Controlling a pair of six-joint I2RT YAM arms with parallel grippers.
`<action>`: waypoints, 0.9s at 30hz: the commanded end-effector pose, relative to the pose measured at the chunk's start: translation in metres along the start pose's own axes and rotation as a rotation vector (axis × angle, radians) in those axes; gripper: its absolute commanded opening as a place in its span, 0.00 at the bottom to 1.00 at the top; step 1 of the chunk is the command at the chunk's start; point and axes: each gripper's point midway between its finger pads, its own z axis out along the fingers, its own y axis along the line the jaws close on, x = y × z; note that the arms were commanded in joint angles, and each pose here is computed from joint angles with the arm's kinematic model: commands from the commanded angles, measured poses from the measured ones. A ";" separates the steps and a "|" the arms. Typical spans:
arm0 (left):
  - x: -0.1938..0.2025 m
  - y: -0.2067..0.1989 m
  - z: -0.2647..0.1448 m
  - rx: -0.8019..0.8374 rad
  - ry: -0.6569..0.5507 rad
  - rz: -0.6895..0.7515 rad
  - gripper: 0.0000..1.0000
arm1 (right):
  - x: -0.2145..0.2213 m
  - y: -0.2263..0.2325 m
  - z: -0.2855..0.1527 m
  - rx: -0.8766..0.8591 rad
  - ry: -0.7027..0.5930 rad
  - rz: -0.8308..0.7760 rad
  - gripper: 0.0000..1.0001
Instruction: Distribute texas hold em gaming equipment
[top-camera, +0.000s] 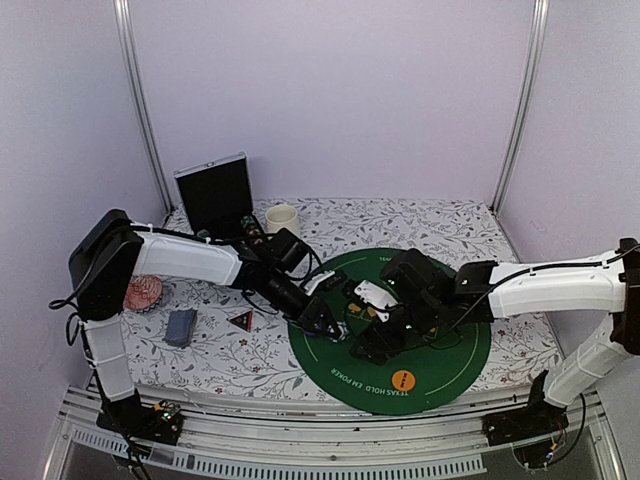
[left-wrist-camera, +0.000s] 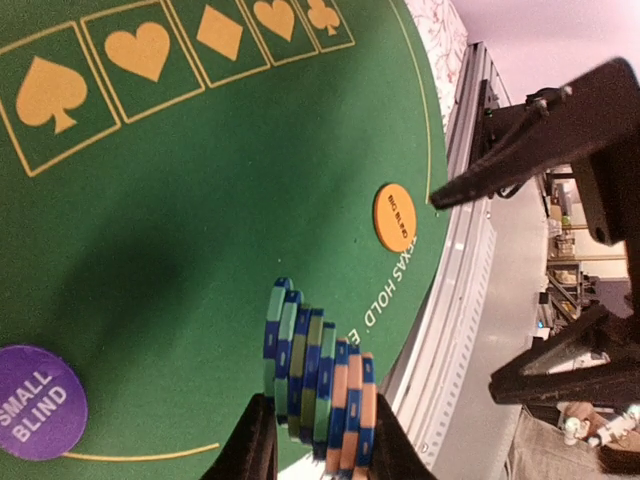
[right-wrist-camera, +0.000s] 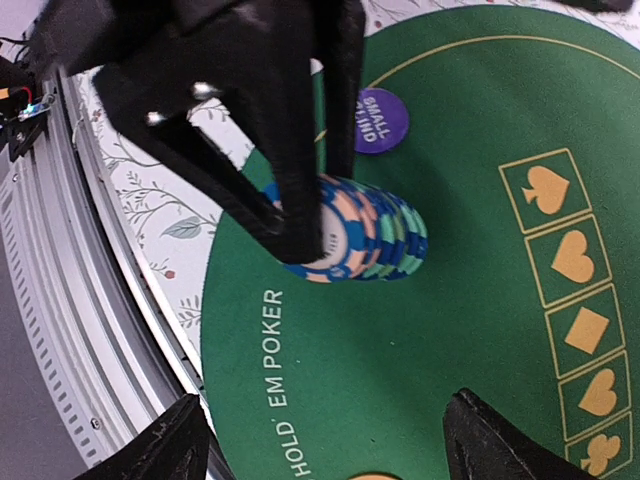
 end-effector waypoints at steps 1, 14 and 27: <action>0.001 -0.003 0.012 0.068 0.017 0.006 0.00 | -0.038 0.008 -0.005 0.005 -0.217 -0.031 0.83; 0.017 0.041 0.050 -0.006 0.166 -0.091 0.00 | -0.011 -0.005 0.039 -0.009 -0.067 -0.028 0.86; 0.034 0.050 0.029 -0.074 0.208 -0.105 0.00 | -0.002 -0.017 0.031 -0.272 -0.059 0.325 0.78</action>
